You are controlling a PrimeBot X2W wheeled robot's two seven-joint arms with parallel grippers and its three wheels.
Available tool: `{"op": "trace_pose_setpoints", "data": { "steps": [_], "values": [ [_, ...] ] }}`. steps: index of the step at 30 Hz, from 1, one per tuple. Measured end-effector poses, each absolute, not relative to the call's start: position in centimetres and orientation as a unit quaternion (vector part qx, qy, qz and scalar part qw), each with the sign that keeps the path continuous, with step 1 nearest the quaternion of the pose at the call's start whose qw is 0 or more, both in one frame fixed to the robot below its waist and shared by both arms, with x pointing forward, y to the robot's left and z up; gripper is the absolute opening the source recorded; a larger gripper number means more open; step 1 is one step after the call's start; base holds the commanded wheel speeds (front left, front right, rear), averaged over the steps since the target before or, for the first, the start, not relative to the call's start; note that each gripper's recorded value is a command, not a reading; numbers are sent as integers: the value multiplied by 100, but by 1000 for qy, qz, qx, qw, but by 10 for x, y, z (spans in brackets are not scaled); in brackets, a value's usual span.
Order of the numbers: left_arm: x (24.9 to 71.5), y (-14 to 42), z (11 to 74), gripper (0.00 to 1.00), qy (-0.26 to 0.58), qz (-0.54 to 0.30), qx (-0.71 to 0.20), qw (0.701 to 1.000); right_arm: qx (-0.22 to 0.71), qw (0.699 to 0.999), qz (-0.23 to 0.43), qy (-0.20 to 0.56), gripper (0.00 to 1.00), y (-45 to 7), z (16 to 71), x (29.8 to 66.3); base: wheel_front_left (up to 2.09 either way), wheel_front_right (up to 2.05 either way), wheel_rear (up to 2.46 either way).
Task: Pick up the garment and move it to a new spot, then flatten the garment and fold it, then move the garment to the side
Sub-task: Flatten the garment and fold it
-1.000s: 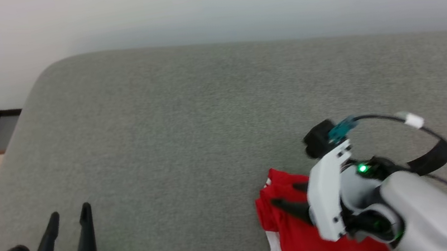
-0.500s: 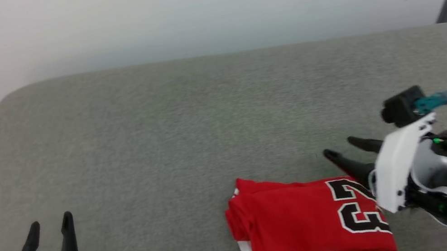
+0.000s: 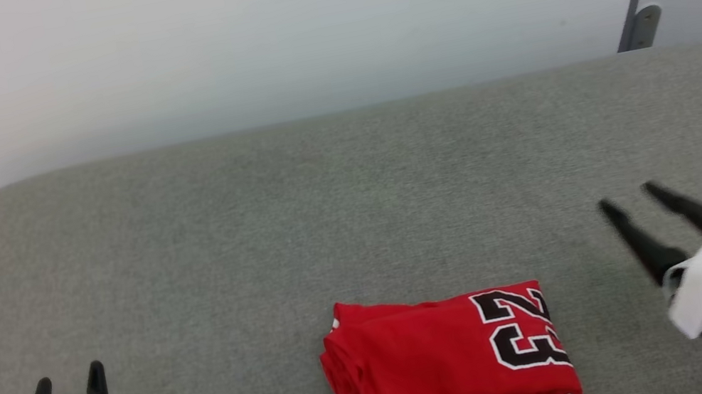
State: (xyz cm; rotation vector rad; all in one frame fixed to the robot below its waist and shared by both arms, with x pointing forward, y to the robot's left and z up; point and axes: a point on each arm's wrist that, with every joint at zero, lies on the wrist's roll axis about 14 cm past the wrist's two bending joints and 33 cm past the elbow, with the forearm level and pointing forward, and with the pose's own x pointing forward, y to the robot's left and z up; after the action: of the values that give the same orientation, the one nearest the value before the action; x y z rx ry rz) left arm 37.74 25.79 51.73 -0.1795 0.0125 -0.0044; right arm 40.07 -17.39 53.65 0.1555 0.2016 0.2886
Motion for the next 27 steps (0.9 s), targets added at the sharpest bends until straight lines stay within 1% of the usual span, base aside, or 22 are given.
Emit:
{"op": "trace_pose_setpoints", "data": {
  "steps": [8, 12, 17, 27],
  "values": [
    [375, 259, 524, 100, -5, -2, -80, 997, 33, 996, 79, 6, 100, -222, 562, 389, 0, 0, 0],
    [370, 265, 524, 100, -5, 6, -74, 997, 12, 998, 57, -21, 100, -238, 566, 383, 0, 0, 0],
    [364, 273, 524, 100, -7, 20, -70, 997, 8, 999, 42, -31, 100, -248, 563, 379, 0, 0, 0],
    [355, 280, 527, 100, -17, 29, -67, 997, 2, 999, 32, -33, 100, -250, 560, 375, 0, 0, 0]
  ]
}}
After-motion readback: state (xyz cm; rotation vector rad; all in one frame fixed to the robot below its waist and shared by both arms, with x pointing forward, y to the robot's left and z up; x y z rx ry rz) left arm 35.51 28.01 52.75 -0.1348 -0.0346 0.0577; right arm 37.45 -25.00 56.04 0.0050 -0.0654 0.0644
